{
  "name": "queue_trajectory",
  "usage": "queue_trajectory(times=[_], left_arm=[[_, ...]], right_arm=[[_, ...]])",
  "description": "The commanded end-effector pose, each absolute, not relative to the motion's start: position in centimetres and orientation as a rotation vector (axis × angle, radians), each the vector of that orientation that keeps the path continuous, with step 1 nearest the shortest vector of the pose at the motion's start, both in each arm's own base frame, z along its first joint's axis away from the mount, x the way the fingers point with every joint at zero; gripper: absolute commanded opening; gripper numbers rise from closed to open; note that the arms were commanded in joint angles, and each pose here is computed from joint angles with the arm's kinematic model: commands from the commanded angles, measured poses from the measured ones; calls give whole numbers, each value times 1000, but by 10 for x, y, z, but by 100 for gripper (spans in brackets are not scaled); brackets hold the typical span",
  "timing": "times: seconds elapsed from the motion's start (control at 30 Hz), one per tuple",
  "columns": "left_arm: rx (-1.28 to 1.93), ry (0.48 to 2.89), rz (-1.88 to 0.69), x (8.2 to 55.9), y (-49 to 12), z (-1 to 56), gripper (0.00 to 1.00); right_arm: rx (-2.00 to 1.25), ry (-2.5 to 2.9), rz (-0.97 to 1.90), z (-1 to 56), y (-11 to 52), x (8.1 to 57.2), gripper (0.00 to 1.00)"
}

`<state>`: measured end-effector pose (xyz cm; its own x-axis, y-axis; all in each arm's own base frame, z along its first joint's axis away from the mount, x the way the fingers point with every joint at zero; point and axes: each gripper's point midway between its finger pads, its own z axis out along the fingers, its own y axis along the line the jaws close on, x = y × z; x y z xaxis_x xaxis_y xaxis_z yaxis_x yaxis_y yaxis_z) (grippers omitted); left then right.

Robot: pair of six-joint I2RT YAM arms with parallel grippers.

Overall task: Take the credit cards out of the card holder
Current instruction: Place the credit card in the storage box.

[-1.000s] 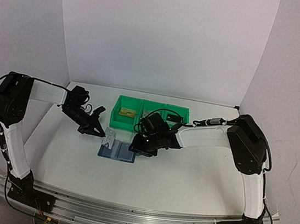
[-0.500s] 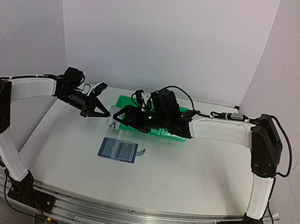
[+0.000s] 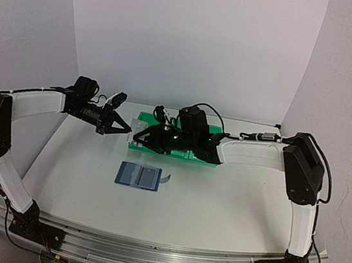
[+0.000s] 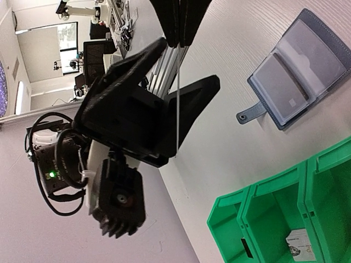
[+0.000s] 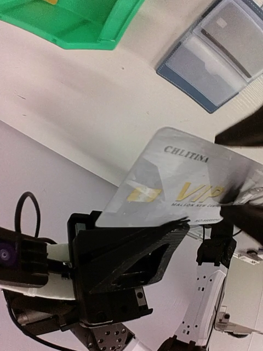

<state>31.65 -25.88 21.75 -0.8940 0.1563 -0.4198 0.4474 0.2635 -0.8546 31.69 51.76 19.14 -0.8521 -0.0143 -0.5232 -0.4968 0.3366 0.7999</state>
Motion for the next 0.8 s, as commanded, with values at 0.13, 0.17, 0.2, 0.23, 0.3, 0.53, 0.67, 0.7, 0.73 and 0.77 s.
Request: queue_trajectory(times=[0.13,0.17,0.2,0.23,0.3,0.53,0.67,0.7,0.73,0.77], left_arm=[[662,2162,-1691,304,-259,244,1],[678,2153,-1685,302,-259,244,2],[705,2139,-1665,301,-258,243,6],[733,2132,-1633,300,-257,242,19],[841,2089,-1508,302,-253,238,43],[1471,1470,-646,301,-227,248,57],[1673,716,35,278,-218,245,68],[1662,534,181,274,-219,247,69],[1662,384,298,268,-219,245,70],[1655,298,359,265,-221,242,71]], right_arm=[[-415,2000,1785,232,513,318,0],[-408,1999,1793,231,511,319,0],[-403,2005,1794,230,510,320,0],[-406,2011,1795,230,509,320,0],[-393,2042,1791,223,504,319,0],[-396,2208,1787,209,492,316,0],[-468,2298,1780,211,494,308,0],[-474,2311,1784,212,494,306,0],[-479,2322,1792,213,495,304,0],[-481,2336,1801,212,495,302,0]])
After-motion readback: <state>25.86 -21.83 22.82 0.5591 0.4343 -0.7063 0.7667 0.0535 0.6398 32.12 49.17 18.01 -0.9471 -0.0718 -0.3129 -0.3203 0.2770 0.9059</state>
